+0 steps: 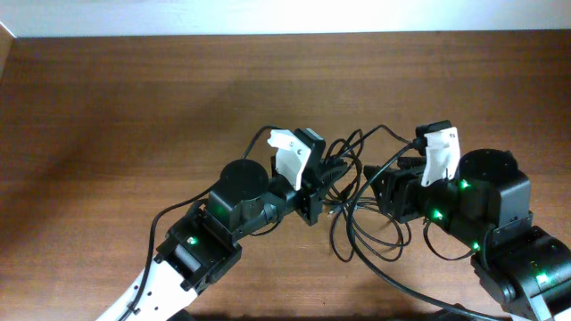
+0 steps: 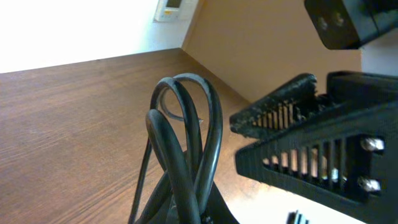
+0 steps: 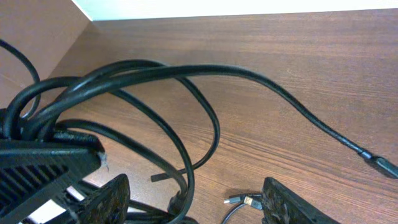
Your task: Untangle cables
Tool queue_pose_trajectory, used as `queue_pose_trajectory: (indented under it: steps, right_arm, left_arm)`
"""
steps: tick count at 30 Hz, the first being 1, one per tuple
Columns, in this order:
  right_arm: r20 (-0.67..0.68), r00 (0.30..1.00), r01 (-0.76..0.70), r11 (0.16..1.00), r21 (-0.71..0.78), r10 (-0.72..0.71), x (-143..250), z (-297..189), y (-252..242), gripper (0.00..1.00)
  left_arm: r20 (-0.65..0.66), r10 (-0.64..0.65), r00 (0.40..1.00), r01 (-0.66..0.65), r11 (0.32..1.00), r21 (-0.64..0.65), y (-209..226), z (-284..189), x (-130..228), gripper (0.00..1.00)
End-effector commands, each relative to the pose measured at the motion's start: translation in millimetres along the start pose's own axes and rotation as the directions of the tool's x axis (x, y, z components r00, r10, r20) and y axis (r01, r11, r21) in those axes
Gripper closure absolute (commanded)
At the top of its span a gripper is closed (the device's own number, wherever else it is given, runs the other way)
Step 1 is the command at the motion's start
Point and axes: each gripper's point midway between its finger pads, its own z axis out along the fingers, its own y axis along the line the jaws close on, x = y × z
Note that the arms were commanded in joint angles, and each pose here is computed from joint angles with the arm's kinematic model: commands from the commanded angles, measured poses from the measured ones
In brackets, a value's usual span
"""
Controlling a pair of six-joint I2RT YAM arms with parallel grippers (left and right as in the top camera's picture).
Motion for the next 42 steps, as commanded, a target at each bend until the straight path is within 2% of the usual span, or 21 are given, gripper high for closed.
queue_pose_trajectory:
  steps: [1,4,7,10,15,17,20,22,24,25,30,34,36,38,39,42]
  right_arm:
    - [0.039,0.999,-0.003,1.0,0.018,0.002,-11,-5,-2,0.34]
    - [0.01,1.0,-0.011,1.0,0.008,0.011,-8,4,-1,0.34]
    - [-0.022,1.0,-0.012,0.997,-0.083,0.01,-6,12,14,0.36]
    - [-0.057,0.998,-0.021,0.997,-0.075,0.017,-2,23,11,0.37]
    - [-0.084,0.996,-0.029,0.997,-0.066,0.023,4,25,9,0.37]
    - [-0.097,0.995,-0.032,0.998,-0.061,0.026,7,24,8,0.37]
    - [-0.119,0.992,-0.037,0.998,-0.051,0.031,13,23,6,0.37]
    - [-0.126,0.992,-0.035,0.999,-0.036,0.031,15,23,3,0.37]
    - [-0.124,0.992,-0.032,0.999,0.019,0.035,16,23,-7,0.37]
    - [-0.124,0.992,-0.031,0.999,0.04,0.036,17,23,-11,0.37]
    - [-0.122,0.992,-0.026,0.989,0.148,0.045,19,21,-30,0.37]
    - [-0.124,0.98,-0.11,0.938,0.33,0.158,32,12,-60,0.37]
    - [-0.126,0.977,-0.116,0.924,0.364,0.172,36,9,-66,0.37]
    - [-0.127,0.974,-0.121,0.908,0.402,0.186,39,6,-72,0.37]
    - [-0.118,0.974,-0.129,0.9,0.417,0.194,39,3,-74,0.37]
    - [-0.087,0.978,-0.132,0.884,0.448,0.19,38,-7,-80,0.37]
  left_arm:
    - [0.018,0.026,0.999,-0.028,0.996,0.086,-20,-6,-9,1.0]
    - [0.015,0.029,0.999,-0.031,0.993,0.116,-25,-7,-9,1.0]
    - [0.043,0.038,0.998,-0.043,0.991,0.127,-28,-7,-16,1.0]
    - [0.065,-0.002,0.998,-0.007,0.99,0.139,-30,-8,-22,1.0]
    - [0.109,0.009,0.994,-0.026,0.988,0.151,-34,-9,-33,1.0]
    - [0.162,-0.032,0.986,0.013,0.993,0.113,-28,-10,-45,1.0]
    - [0.238,-0.116,0.964,0.124,0.992,-0.021,-1,-12,-58,1.0]
    - [0.242,-0.125,0.962,0.133,0.991,-0.016,-1,-12,-59,1.0]
    - [0.233,-0.206,0.95,0.206,0.978,0.025,-6,-13,-58,1.0]
    - [0.22,-0.212,0.952,0.201,0.977,0.069,-14,-13,-59,1.0]
    - [0.221,-0.204,0.954,0.18,0.976,0.123,-26,-18,-63,1.0]
    - [0.288,-0.188,0.939,0.149,0.977,0.151,-36,-38,-81,1.0]
    - [0.304,-0.173,0.937,0.132,0.98,0.152,-39,-45,-85,1.0]
    - [0.308,-0.088,0.947,0.054,0.992,0.118,-39,-50,-83,1.0]
    - [0.301,-0.084,0.95,0.061,0.995,0.083,-33,-51,-79,1.0]
    - [0.25,-0.11,0.962,0.145,0.981,-0.128,7,-52,-56,1.0]
